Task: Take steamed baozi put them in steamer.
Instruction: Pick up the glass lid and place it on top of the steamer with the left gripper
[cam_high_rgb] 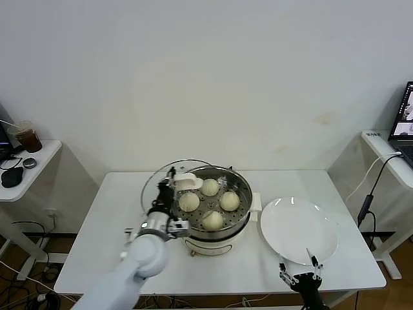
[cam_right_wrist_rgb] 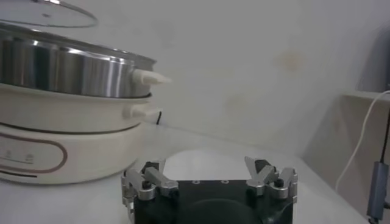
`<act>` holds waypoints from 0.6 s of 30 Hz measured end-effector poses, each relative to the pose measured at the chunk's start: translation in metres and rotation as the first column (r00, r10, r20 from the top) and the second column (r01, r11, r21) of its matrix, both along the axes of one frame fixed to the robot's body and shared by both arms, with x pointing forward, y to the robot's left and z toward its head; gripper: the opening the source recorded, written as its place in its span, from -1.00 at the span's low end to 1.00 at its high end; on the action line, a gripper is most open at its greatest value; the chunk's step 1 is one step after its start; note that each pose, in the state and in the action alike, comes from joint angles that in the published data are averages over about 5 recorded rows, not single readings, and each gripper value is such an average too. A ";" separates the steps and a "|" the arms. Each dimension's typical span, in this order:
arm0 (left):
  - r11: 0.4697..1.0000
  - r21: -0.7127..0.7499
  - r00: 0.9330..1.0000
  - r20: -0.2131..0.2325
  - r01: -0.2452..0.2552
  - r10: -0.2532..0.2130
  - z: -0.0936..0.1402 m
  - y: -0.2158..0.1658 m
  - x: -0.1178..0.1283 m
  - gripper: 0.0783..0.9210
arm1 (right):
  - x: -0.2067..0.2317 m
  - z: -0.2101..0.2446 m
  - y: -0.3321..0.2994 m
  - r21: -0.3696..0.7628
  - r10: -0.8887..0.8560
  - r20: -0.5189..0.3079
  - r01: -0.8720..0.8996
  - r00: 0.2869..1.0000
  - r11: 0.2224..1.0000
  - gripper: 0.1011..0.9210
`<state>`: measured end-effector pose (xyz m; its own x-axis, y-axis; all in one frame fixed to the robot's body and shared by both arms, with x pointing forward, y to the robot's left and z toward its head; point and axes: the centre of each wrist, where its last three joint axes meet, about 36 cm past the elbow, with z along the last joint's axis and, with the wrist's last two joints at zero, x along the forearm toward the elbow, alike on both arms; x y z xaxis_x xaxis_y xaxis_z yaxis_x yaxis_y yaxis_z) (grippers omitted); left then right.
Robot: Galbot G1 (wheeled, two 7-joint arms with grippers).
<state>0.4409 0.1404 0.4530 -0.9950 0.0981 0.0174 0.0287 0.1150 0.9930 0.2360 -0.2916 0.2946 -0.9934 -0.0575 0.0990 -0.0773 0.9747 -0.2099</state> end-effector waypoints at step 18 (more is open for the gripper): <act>0.996 0.087 1.000 -0.027 0.010 -0.008 -0.006 -0.072 0.008 -0.77 | 0.002 -0.004 0.009 -0.002 0.024 -0.012 -0.024 1.000 1.000 0.76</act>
<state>0.4492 0.0688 0.4465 -0.9932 0.1039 0.0531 0.0563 0.0278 0.9980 0.2383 -0.2826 0.2910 -0.9906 -0.0810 0.1105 -0.1031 0.9720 -0.2113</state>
